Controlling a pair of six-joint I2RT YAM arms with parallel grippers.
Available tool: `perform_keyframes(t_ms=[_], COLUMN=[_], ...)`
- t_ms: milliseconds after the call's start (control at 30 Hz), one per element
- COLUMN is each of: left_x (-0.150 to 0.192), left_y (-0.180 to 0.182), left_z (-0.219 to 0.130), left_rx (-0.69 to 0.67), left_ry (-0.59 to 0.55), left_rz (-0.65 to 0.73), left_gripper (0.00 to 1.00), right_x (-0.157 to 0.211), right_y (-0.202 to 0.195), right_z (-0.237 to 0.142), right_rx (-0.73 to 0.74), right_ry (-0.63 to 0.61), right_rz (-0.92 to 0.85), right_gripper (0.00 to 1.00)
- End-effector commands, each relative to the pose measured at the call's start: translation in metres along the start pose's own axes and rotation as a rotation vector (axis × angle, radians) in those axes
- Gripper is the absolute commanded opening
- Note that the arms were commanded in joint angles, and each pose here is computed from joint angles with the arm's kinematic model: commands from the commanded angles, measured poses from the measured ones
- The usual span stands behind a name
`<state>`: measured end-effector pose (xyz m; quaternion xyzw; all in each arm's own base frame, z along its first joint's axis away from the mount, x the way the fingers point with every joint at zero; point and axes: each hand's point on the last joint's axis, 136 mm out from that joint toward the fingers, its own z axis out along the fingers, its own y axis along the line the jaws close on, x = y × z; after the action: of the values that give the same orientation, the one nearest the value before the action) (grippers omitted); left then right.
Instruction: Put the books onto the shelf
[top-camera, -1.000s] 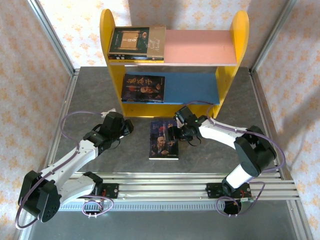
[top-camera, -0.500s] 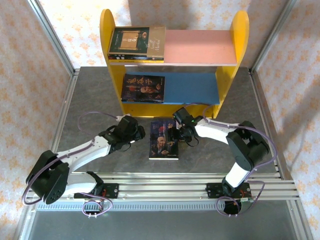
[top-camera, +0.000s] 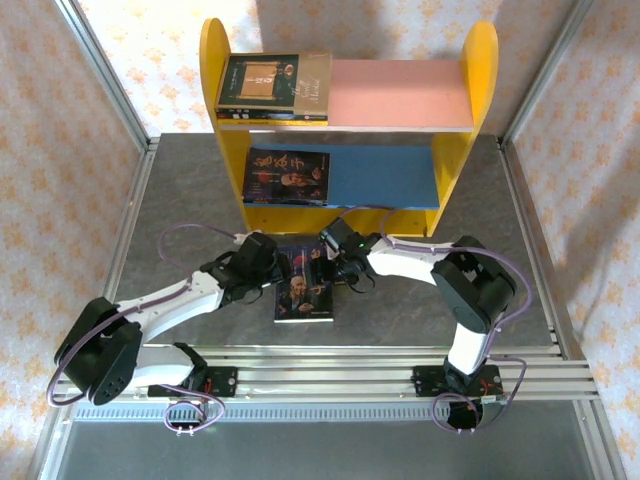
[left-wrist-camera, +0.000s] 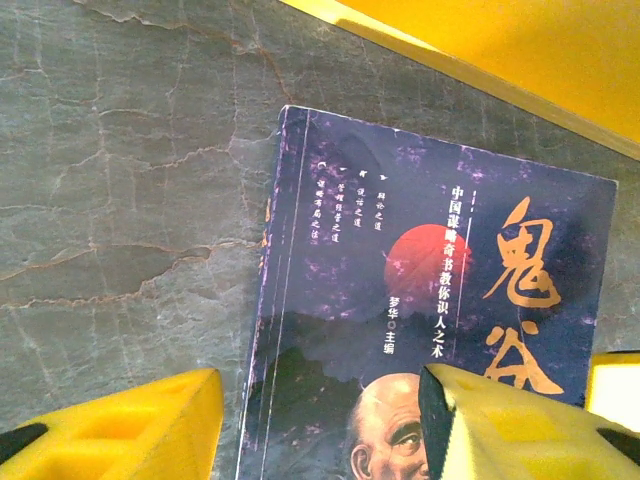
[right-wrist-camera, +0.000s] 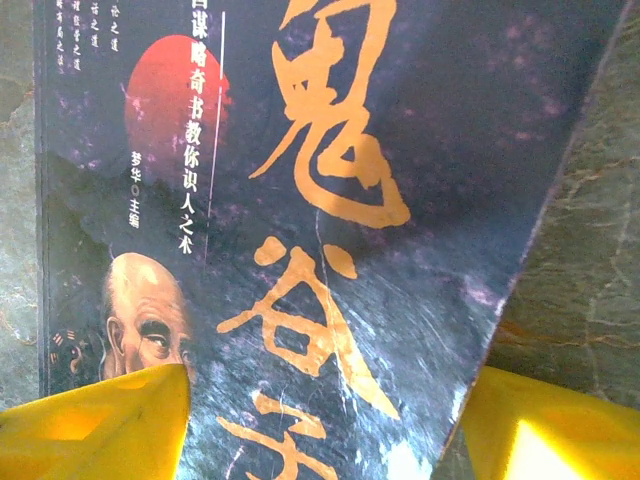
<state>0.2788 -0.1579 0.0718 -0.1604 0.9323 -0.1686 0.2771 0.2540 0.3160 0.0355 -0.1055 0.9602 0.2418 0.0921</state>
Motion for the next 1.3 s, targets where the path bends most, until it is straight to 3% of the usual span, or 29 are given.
perform_keyframes(t_ms=[0,333,667,1267], left_x=[0.003,0.008,0.014,0.022], left_y=[0.009,0.014,0.017,0.036], left_z=[-0.005,-0.002,0.002,0.004], left_rx=[-0.037,-0.057,-0.078,-0.157], left_ry=[-0.008,0.015,0.053,0.079], left_rz=[0.017,0.040,0.074,0.109], left_gripper=[0.56,0.56,0.56,0.57], right_x=[-0.003,0.023,0.032,0.032], right_y=[0.006,-0.010,-0.013,-0.015], right_z=[0.007,0.034,0.046,0.046], right_rx=[-0.004,0.086,0.093,0.113], right_ry=[0.001,0.014,0.026,0.031], right_rz=[-0.010,-0.010,-0.010,-0.025], right_gripper=[0.70,0.63,0.38,0.30])
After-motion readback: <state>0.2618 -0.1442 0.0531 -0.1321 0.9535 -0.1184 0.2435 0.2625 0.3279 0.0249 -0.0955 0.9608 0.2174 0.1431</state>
